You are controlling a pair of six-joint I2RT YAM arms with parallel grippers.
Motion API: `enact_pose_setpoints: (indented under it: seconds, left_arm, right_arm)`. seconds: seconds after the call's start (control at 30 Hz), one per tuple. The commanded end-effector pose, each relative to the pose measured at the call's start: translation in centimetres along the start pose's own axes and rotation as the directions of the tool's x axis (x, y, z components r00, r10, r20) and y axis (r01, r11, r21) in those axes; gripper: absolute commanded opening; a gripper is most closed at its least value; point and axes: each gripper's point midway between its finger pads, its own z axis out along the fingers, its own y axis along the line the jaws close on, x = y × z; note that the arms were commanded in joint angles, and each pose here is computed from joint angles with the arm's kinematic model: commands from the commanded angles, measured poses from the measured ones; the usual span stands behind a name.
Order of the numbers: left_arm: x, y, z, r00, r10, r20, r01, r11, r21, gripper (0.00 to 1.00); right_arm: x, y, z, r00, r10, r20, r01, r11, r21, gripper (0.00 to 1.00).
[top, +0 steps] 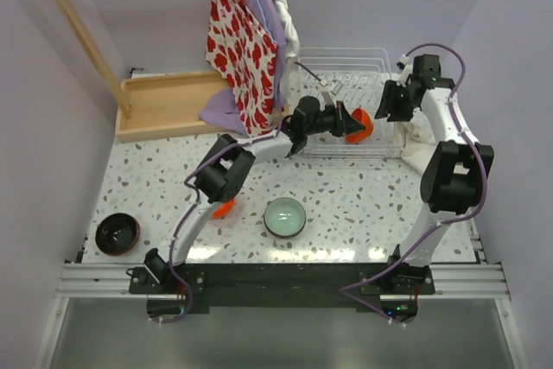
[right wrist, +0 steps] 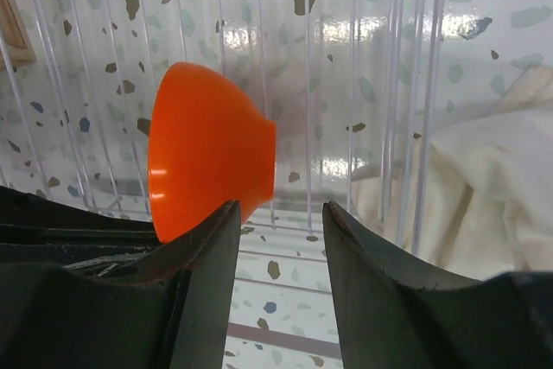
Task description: Load the bowls into the dish rack
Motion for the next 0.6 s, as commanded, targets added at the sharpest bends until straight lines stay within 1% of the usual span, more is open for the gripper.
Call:
enact_pose_setpoints:
  seconds: [0.0,0.13,0.17,0.23,0.27,0.33,0.37,0.43,0.47,0.57]
  left_arm:
    - [-1.1,2.4,-0.3,0.997,-0.061,0.046,0.064,0.996,-0.059,0.0]
    - [-0.9,4.1,-1.3,0.995,-0.097,0.038,0.1,0.991,-0.091,0.0]
    - [-0.7,5.2,-2.0,0.993,-0.11,0.033,0.113,0.987,-0.111,0.0]
    - [-0.9,5.3,-2.9,0.993,-0.118,0.025,0.12,0.987,-0.108,0.0]
    - [-0.4,6.2,-3.7,0.991,-0.132,0.01,0.133,0.984,-0.119,0.0]
    - [-0.8,6.1,-4.5,0.992,-0.129,0.007,0.129,0.985,-0.11,0.0]
    - [-0.5,6.7,-5.1,0.991,-0.134,0.0,0.133,0.984,-0.118,0.04]
    - [-1.0,6.2,-5.6,0.992,-0.127,0.001,0.127,0.987,-0.102,0.14]
    - [-0.9,6.6,-6.2,0.991,-0.132,0.0,0.131,0.986,-0.106,0.21]
    - [-1.9,5.3,-6.9,0.995,-0.095,0.003,0.095,0.993,-0.071,0.31]
  right_arm:
    - [-2.0,1.0,0.3,0.997,-0.046,0.054,0.046,0.999,0.003,0.48]
    - [-1.8,1.8,0.8,0.996,-0.077,0.043,0.077,0.997,0.007,0.48]
    - [-1.8,2.0,0.8,0.996,-0.084,0.042,0.084,0.996,0.007,0.49]
    - [-1.8,2.3,0.8,0.995,-0.093,0.042,0.093,0.996,0.009,0.49]
    - [-1.9,2.3,0.8,0.994,-0.096,0.044,0.096,0.995,0.013,0.49]
    - [-1.8,2.4,0.8,0.994,-0.103,0.042,0.102,0.995,0.016,0.5]
    - [-2.0,2.3,0.8,0.994,-0.103,0.045,0.102,0.995,0.021,0.5]
    - [-2.1,2.4,0.6,0.992,-0.113,0.051,0.112,0.993,0.026,0.5]
    - [-2.2,2.4,0.4,0.992,-0.116,0.056,0.114,0.993,0.029,0.5]
    - [-2.2,2.4,0.2,0.99,-0.126,0.058,0.124,0.992,0.036,0.51]
